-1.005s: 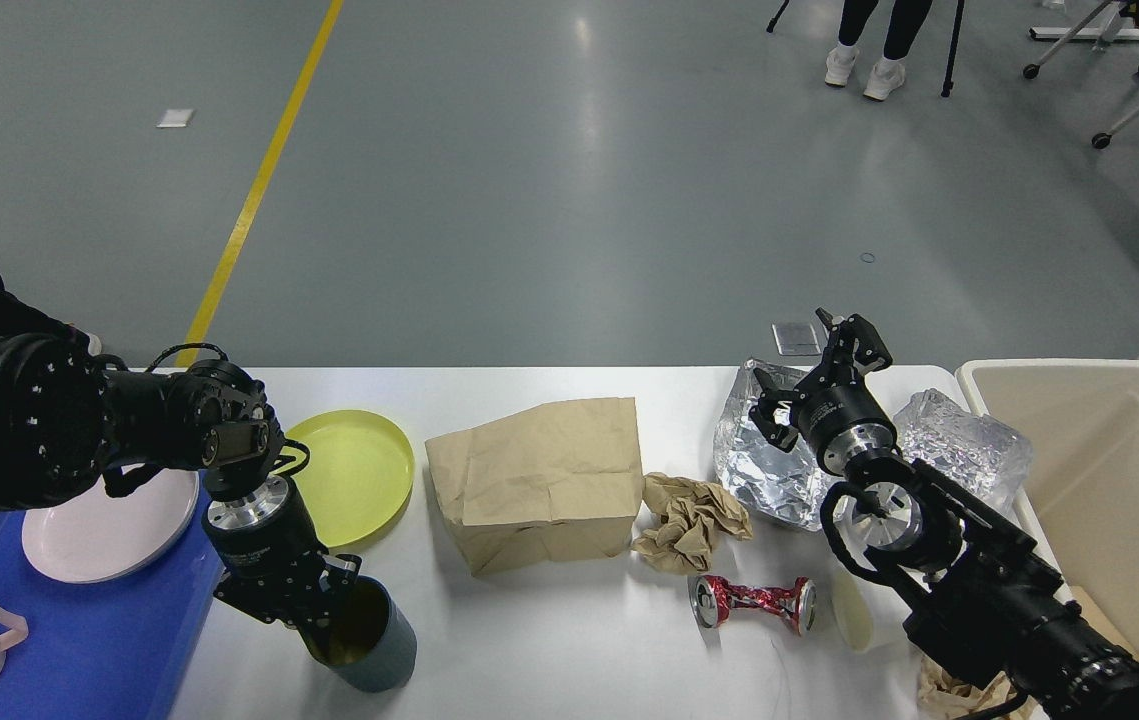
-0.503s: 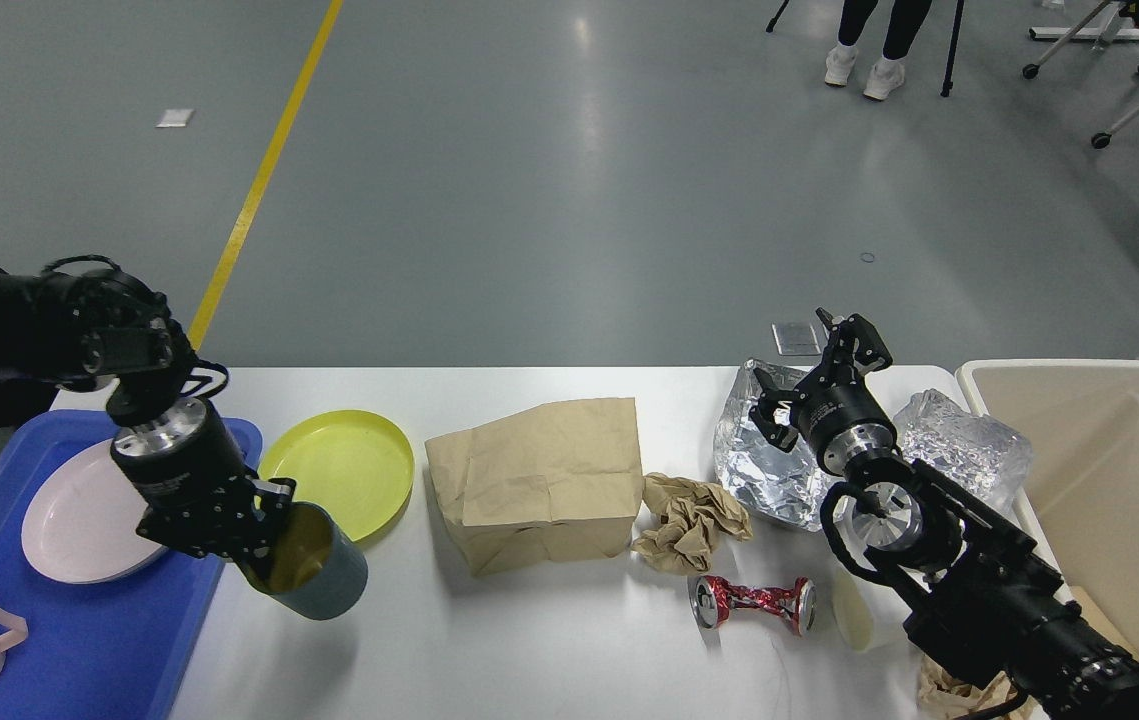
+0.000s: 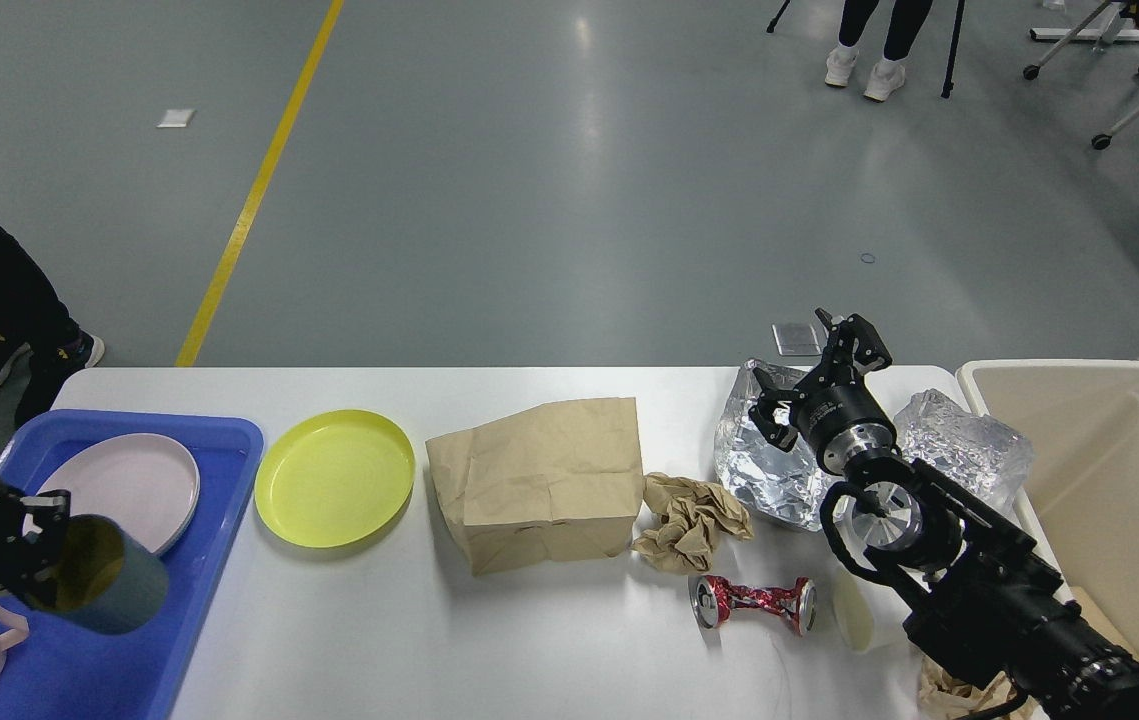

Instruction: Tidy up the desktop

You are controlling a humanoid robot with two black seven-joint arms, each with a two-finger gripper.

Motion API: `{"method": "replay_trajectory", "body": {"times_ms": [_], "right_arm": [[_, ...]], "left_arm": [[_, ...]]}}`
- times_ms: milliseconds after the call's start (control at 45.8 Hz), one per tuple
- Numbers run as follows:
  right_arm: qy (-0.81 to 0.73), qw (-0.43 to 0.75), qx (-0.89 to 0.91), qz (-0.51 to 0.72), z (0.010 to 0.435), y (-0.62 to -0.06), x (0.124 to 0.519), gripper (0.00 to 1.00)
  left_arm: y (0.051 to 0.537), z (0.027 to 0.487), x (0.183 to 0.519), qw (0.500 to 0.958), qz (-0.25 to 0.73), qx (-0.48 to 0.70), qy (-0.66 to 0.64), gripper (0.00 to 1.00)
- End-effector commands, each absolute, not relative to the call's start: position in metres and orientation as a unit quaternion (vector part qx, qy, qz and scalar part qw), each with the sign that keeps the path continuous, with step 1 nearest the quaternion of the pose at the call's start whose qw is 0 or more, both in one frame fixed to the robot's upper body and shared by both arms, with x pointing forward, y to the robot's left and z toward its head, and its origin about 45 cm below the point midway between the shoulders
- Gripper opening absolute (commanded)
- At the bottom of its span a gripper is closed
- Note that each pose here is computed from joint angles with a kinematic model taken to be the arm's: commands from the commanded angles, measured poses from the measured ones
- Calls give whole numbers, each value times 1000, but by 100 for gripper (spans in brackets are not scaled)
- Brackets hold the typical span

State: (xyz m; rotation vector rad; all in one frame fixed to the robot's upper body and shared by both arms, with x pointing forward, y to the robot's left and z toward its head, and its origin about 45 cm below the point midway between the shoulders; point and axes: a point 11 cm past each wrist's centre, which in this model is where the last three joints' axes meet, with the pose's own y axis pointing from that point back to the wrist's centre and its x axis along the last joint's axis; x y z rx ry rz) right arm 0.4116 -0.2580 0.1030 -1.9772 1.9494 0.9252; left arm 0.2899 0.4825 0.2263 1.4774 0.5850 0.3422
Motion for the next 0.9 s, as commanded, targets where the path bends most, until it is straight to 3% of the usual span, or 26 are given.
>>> {"method": "replay_trajectory", "body": {"times_ms": [0, 219, 634, 874], "right_arm": [[662, 107, -672, 314, 103, -258, 412, 100], [662, 107, -672, 314, 103, -258, 412, 100], [662, 107, -672, 314, 103, -258, 412, 100], [662, 107, -672, 314, 103, -258, 412, 100]], "left_arm": [[500, 212, 270, 674, 156, 662, 288, 0], [524, 201, 259, 659, 178, 667, 300, 1], [510, 175, 265, 673, 166, 657, 296, 3], [509, 171, 265, 675, 168, 654, 296, 9]]}}
